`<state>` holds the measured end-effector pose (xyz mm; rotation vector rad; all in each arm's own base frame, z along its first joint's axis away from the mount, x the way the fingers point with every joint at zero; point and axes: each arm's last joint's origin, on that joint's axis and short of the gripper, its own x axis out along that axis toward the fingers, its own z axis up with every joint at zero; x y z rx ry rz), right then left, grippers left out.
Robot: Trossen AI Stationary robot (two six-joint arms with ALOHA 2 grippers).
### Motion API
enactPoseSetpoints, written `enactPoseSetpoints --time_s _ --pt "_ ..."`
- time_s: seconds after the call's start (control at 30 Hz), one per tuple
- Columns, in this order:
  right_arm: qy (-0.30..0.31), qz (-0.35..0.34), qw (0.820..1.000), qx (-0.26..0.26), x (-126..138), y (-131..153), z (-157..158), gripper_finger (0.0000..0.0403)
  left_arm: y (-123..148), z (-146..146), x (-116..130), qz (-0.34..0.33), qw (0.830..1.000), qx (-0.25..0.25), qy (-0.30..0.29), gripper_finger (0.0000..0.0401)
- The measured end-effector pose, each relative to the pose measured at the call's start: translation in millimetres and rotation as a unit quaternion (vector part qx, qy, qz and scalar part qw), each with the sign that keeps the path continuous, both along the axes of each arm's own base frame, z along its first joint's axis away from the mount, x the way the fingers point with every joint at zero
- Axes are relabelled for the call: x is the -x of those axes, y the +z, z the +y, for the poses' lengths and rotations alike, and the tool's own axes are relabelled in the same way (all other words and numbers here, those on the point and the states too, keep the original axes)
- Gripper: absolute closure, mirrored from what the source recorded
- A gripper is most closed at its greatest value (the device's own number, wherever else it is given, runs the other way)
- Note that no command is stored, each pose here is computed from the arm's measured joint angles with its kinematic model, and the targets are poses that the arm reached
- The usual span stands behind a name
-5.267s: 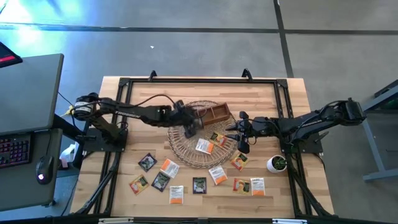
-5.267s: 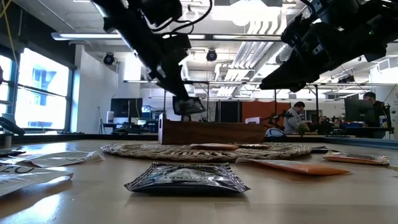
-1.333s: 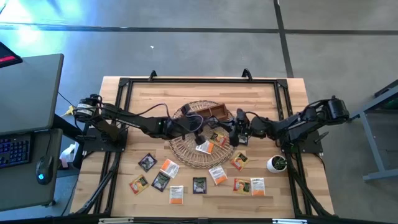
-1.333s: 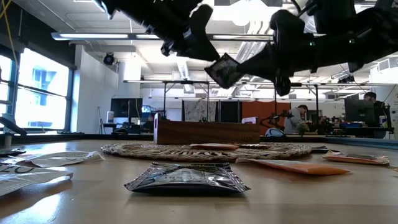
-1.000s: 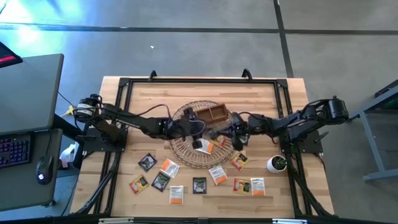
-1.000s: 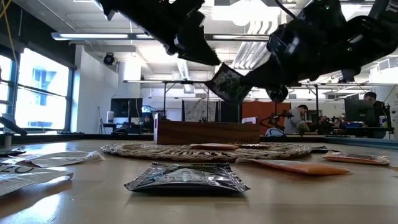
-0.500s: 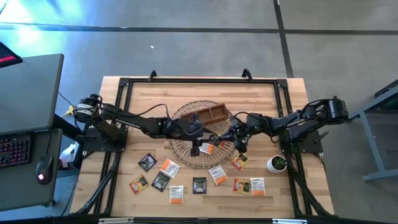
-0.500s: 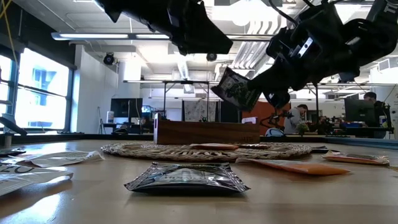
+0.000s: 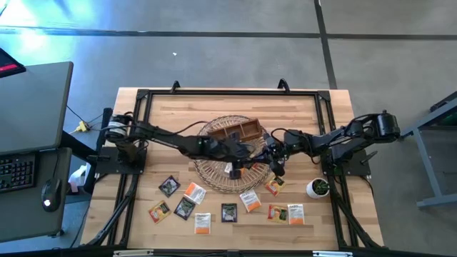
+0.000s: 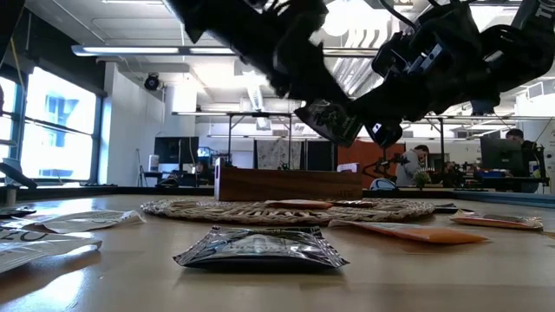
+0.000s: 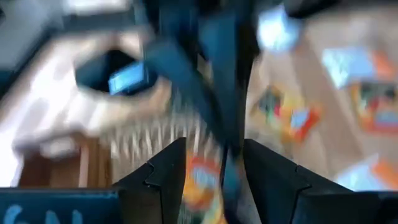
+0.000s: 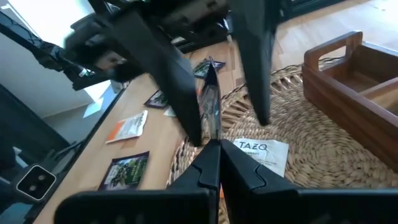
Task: Pick & Place Tea
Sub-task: Put the violet tea bag into the left section of the brown wooden organizer
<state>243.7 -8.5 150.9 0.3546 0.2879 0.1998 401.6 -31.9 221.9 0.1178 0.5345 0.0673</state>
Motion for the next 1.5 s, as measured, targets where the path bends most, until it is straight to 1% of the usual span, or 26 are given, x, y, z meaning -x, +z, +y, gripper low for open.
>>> enactPoseSetpoints --time_s 0.07,0.13,0.23,0.4,0.53,0.6,0.73,0.93,1.1,1.23,1.3,1.4,1.5 --pt "0.0 0.0 1.0 0.001 0 0 0 0.0401 3 0 -2 0.013 1.0 0.0 -0.001 0.0245" --pt "0.0 -0.002 1.0 0.002 0 0 0 0.0399 10 0 -3 0.011 1.0 0.0 -0.002 0.0245" --pt "-0.003 0.002 1.0 0.002 0 0 0 0.04 9 0 -2 0.023 1.0 0.0 -0.003 0.0256" --pt "-0.007 0.004 1.0 0.003 0 -1 0 0.0399 5 0 0 0.044 0.999 0.002 -0.007 0.0309" --pt "-0.006 0.002 1.0 0.004 0 0 0 0.0399 3 2 1 0.056 0.997 0.04 -0.036 0.0353" --pt "-0.005 0.0 1.0 0.008 0 0 0 0.0401 2 4 1 0.061 0.996 0.055 -0.029 0.0369" --pt "-0.006 0.0 1.0 0.012 0 0 -1 0.0395 1 5 2 0.065 0.996 0.054 -0.019 0.0394" --pt "-0.036 0.003 0.999 0.021 0 -1 -2 0.0371 1 5 3 0.07 0.996 0.06 -0.01 0.0392" --pt "-0.032 0.003 0.999 0.02 0 -1 -2 0.0331 0 5 3 0.068 0.993 0.097 0.014 0.0392" --pt "-0.036 0.001 0.999 0.034 0 -1 -2 0.0298 1 6 2 0.061 0.993 0.097 0.035 0.0398" --pt "-0.038 0.001 0.999 0.034 0 -1 -3 0.0284 6 7 7 0.063 0.992 0.099 0.05 0.0397" --pt "-0.037 -0.003 0.999 0.039 0 0 -3 0.027 22 5 15 0.052 0.992 0.098 0.064 0.0398" --pt "-0.036 -0.012 0.998 0.043 0 3 -3 0.0261 27 -1 26 0.073 0.989 0.088 0.094 0.0399"
